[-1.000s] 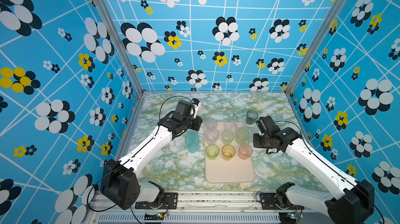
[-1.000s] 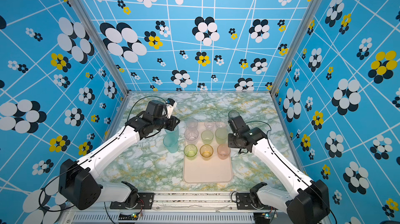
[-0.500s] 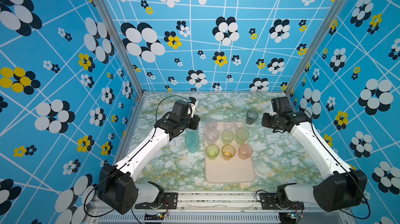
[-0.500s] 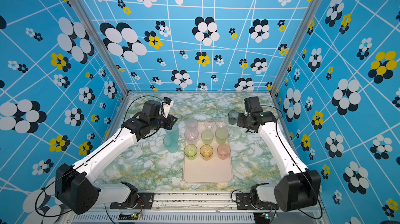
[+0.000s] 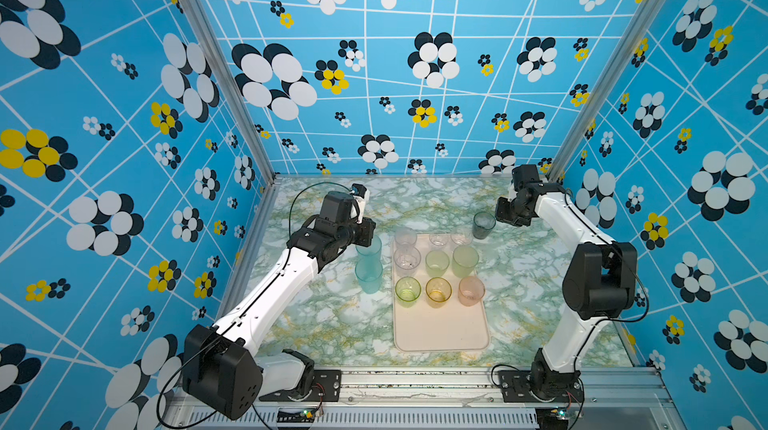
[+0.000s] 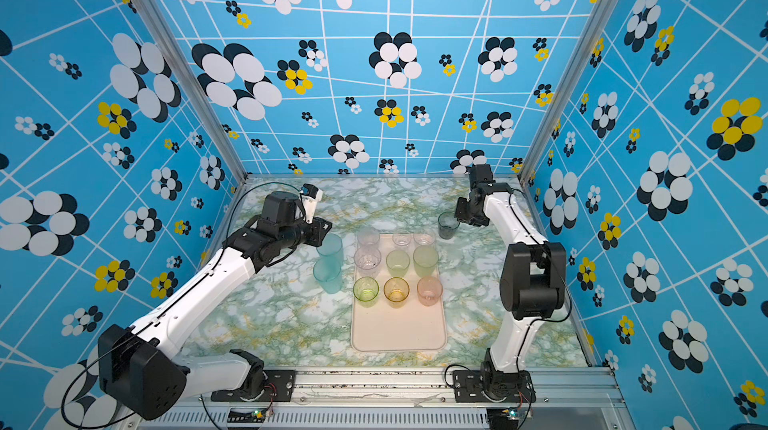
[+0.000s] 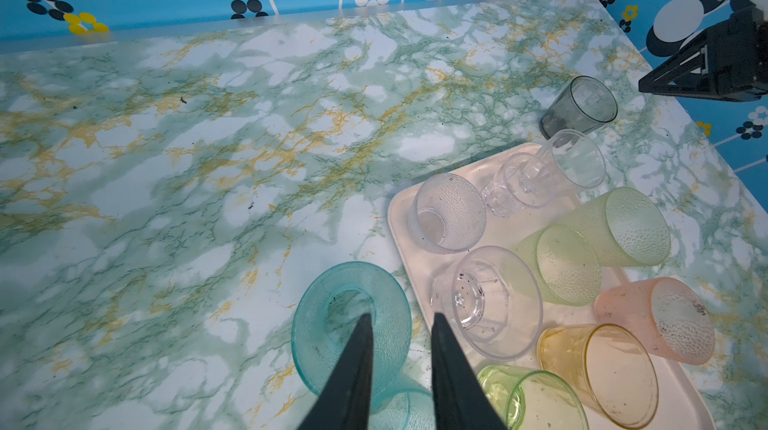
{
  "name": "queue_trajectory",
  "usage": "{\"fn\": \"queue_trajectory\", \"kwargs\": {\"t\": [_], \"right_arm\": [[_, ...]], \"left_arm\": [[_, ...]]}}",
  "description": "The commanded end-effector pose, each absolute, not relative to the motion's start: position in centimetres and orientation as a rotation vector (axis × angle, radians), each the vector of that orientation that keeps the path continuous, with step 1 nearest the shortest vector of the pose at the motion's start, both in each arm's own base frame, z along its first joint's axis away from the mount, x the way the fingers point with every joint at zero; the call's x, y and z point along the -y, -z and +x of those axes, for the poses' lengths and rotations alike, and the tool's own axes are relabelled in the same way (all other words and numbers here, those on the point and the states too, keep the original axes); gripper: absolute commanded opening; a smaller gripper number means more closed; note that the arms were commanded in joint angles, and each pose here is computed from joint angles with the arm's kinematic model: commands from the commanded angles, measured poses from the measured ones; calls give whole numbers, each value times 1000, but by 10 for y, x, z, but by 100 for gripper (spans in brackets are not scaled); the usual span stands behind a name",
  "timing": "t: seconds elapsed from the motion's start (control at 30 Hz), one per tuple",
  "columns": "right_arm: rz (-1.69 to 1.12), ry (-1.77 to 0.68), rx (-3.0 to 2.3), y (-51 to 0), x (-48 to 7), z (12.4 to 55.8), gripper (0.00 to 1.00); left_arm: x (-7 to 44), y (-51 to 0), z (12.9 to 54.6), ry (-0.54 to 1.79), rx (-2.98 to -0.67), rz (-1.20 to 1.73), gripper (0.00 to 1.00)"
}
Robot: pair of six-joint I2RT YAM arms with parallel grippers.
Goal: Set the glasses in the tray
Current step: 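Reach the right gripper to the dark grey glass beyond the tray and grasp it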
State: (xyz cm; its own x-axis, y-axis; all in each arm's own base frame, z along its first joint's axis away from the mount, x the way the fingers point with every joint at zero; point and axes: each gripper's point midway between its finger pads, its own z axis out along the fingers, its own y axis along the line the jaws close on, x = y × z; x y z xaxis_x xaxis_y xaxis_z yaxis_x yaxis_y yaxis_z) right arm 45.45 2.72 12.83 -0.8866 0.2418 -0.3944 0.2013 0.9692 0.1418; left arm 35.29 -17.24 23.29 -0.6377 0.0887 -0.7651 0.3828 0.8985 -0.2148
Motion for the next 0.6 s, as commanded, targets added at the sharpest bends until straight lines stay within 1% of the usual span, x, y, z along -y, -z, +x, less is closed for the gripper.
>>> {"fn": "queue_trajectory", "kwargs": {"t": [0.0, 0.4, 0.57], "right_arm": [[285, -166, -2716, -129, -33, 463, 32], [298, -87, -2771, -104, -25, 470, 31], [298, -91, -2791, -93, -26, 471, 28]], "left_arm": [[165, -229, 350, 440, -2254, 338, 27], [161, -226, 353, 435, -2265, 326, 27], [161, -223, 354, 436, -2270, 324, 27]]}}
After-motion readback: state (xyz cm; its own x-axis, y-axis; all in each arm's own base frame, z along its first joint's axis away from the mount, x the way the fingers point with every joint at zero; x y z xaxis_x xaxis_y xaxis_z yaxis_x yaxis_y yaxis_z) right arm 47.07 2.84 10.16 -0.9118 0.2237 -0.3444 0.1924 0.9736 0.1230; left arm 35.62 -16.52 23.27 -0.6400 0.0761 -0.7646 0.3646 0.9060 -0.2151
